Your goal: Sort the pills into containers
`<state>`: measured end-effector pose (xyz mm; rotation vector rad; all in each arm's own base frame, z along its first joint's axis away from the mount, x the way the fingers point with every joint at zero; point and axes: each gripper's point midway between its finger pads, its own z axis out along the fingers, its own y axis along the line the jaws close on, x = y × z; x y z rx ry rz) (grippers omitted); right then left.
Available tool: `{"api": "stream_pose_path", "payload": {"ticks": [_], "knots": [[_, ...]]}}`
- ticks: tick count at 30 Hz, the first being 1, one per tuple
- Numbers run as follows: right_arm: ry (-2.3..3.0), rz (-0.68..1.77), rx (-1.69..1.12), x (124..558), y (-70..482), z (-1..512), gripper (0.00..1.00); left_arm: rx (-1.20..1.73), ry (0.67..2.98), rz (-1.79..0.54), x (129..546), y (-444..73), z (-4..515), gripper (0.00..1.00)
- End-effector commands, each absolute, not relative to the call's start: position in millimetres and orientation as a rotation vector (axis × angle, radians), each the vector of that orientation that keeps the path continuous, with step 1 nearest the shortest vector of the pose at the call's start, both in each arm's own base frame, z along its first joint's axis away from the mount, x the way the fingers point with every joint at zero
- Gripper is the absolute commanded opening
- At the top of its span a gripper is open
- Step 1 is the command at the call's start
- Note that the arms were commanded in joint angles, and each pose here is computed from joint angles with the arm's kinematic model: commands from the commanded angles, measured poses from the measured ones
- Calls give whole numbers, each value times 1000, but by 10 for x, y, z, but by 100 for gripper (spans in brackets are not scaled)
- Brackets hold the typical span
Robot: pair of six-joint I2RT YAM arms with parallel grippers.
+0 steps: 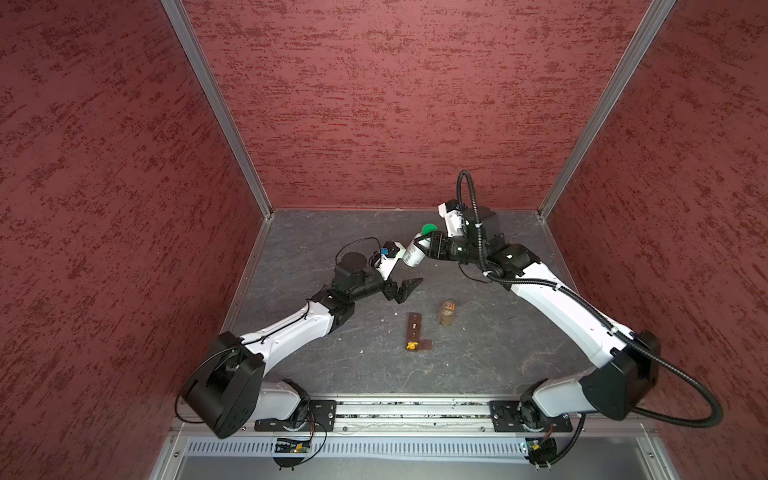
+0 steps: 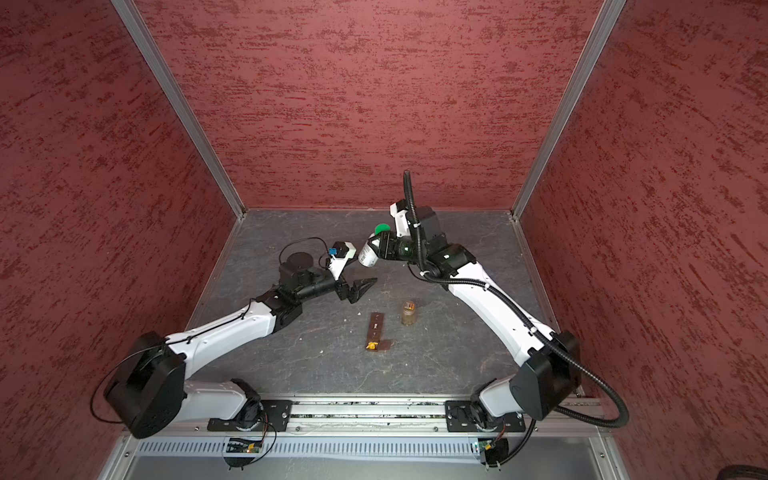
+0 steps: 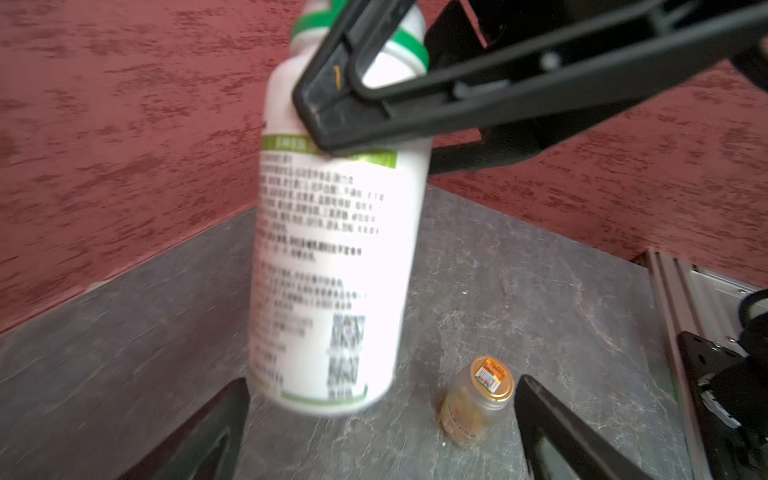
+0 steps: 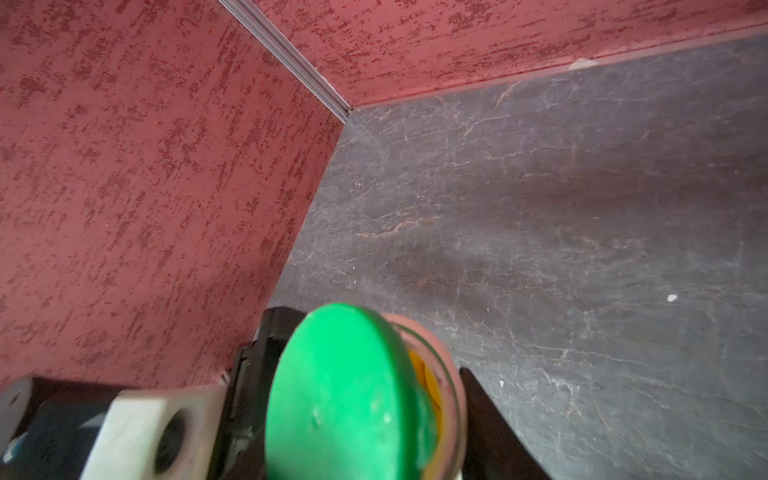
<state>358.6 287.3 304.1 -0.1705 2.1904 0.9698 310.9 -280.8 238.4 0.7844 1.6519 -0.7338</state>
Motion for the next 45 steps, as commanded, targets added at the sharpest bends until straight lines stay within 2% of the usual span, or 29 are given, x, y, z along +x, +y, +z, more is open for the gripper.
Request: {"api": "stream_pose_path", "payload": {"ticks": [1, 8, 16, 25, 35, 41, 45], "knots": [[2187, 819, -149, 3769, 3022, 2959, 29, 554, 1767, -560, 3229, -2368, 2375, 100], [2209, 662, -107, 3972, 3420, 2553, 28, 178, 1873, -434, 2884, -1532, 2375, 98], [2242, 531, -203, 3960, 3946, 2076, 29, -109, 1905, -380, 2535, -947, 2357, 93], [2286, 392, -302, 3935, 4260, 1534, 29, -178, 1884, -374, 2526, -836, 2376, 93], [2373, 345, -349, 3818, 4306, 982, 32, -198, 1892, -399, 2562, -843, 2333, 93], [2408, 341, -347, 3709, 4280, 831, 37, -197, 1900, -397, 2579, -845, 2301, 93], [2422, 340, -342, 3637, 4242, 786, 44, -195, 1898, -389, 2590, -833, 2316, 93]]}}
